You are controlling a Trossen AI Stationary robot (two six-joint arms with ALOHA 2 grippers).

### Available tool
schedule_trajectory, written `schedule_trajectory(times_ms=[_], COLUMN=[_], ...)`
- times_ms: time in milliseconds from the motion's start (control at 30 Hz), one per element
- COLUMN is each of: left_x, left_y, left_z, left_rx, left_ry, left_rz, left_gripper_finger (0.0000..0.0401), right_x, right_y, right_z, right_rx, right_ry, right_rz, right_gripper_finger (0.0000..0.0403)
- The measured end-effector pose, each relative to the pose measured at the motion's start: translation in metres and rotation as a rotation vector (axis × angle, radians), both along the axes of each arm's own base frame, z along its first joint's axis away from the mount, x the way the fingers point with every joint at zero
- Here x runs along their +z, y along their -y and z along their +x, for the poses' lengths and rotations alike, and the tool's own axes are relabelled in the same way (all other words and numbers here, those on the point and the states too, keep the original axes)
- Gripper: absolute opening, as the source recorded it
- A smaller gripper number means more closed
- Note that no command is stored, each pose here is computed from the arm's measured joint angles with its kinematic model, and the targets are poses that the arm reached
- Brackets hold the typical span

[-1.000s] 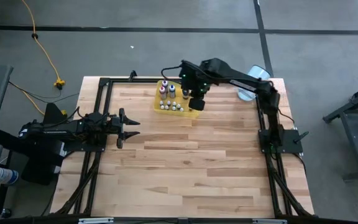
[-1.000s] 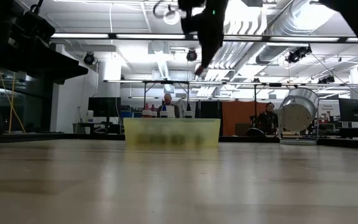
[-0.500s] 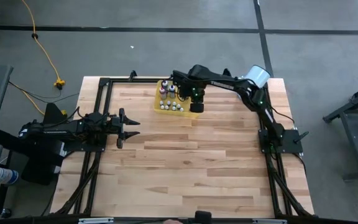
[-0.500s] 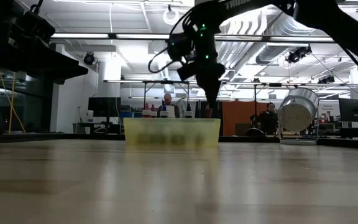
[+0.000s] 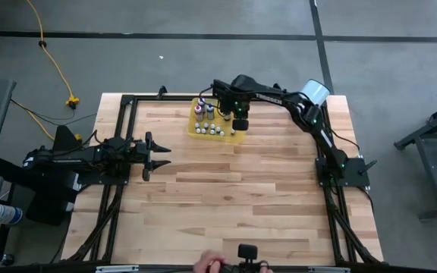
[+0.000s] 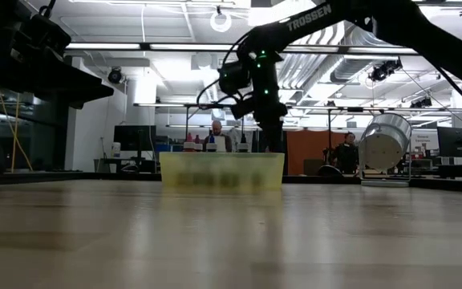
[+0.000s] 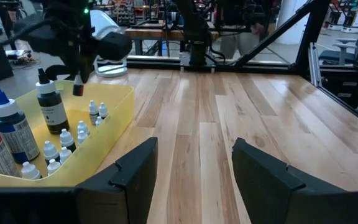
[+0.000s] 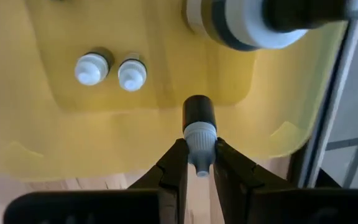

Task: Pick & Place food coloring
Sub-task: Put the small red food coloring into the yellow container

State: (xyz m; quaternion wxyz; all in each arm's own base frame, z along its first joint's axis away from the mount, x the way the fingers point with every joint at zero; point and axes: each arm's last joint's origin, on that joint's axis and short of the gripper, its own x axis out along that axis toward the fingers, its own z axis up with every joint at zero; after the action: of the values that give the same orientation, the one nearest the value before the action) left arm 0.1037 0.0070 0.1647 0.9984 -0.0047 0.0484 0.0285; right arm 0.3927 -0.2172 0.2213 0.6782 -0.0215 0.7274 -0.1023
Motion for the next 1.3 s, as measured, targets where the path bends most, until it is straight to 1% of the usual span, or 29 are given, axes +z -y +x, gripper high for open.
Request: schedule_trajectory(times_ms=[300, 400, 533, 767, 933, 1067, 1300], left_x=[0.0, 0.0, 0.0, 0.0, 0.0, 0.0, 0.0], left_y=[0.0, 0.0, 0.0, 0.0, 0.0, 0.0, 0.0], left_z=[0.0, 0.0, 0.0, 0.0, 0.0, 0.0, 0.0], left_rx=[0.003, 0.004, 0.004, 0.004, 0.005, 0.004, 0.005], left_ry=[0.0, 0.0, 0.0, 0.0, 0.0, 0.0, 0.0], left_rz=[0.0, 0.0, 0.0, 0.0, 0.0, 0.0, 0.0], left_gripper_finger=[0.0198, 0.0198, 0.0198, 0.0198, 0.0198, 0.0198, 0.0198], right_x=[-0.024, -0.03, -0.037, -0.037, -0.038, -0.037, -0.037], right_y=[0.005, 0.005, 0.006, 0.006, 0.005, 0.005, 0.006], right_z=[0.004, 0.005, 0.007, 0.007, 0.009, 0.009, 0.008], right_rx=[0.015, 0.025, 0.033, 0.033, 0.032, 0.031, -0.008], right_ry=[-0.045, -0.049, -0.059, -0.05, -0.017, -0.013, -0.015], right_rz=[0.043, 0.071, 0.079, 0.083, 0.131, 0.133, 0.116], right_gripper_finger=[0.0056, 0.0056, 0.0056, 0.006, 0.0079, 0.0098, 0.0134])
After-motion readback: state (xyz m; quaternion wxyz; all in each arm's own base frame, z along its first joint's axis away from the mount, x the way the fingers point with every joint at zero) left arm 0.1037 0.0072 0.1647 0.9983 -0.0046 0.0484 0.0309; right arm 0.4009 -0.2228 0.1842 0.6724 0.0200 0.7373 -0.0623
